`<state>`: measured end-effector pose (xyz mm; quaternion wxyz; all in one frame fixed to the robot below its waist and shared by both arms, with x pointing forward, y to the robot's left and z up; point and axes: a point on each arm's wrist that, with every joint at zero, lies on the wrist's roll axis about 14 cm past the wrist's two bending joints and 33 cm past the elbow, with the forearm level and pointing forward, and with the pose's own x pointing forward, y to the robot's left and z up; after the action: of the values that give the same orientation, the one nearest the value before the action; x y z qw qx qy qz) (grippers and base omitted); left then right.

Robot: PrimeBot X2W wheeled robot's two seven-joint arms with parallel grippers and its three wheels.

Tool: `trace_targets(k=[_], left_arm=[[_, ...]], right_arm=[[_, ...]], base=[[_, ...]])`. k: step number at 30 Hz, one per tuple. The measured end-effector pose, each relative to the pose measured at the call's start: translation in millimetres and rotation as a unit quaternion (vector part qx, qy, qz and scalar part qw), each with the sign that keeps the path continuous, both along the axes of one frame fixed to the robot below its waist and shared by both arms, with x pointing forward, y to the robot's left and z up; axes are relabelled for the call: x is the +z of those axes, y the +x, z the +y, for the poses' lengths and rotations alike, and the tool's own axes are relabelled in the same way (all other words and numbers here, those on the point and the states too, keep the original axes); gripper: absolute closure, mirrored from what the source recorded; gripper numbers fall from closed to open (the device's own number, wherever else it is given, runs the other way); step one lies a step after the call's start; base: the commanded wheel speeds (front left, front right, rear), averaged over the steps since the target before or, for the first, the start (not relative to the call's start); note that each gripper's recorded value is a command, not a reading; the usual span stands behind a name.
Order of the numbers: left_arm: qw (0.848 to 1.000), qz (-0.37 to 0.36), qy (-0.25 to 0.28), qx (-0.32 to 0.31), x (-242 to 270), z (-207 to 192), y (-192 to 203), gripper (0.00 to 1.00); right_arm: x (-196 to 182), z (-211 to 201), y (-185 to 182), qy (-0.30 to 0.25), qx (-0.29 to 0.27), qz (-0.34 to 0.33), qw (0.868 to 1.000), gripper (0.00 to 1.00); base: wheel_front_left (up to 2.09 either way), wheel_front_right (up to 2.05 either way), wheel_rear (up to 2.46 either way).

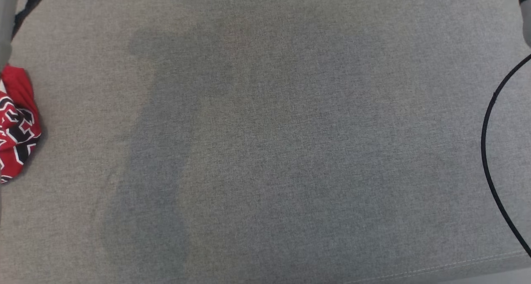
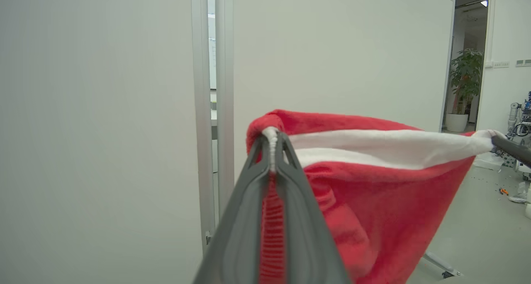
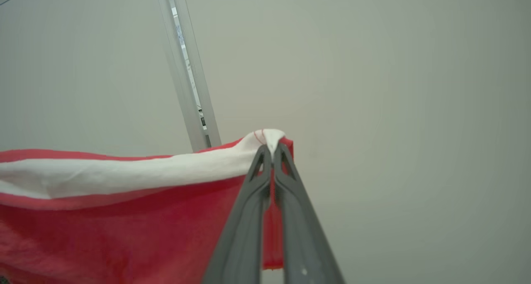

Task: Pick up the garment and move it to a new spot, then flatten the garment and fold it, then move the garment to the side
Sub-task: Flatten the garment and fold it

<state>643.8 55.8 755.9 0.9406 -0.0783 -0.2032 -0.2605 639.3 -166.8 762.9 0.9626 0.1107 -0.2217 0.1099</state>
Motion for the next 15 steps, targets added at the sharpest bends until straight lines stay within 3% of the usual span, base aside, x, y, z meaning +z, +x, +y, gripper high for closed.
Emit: trace_targets(k=[8,15], left_arm=[[0.999,0.026,-0.015,-0.02,-25,-18,19,1.0],[0.994,0.101,0.012,-0.037,-113,-33,13,1.0]], right_arm=[[-18,-8,15,-0.011,-0.015,0.023,1.0,1.0],[-91,-9,10,-0.006,-0.007,0.087,0.996,1.0]], base=[[0.0,0.0,0.0],[0.0,0.0,0.0]])
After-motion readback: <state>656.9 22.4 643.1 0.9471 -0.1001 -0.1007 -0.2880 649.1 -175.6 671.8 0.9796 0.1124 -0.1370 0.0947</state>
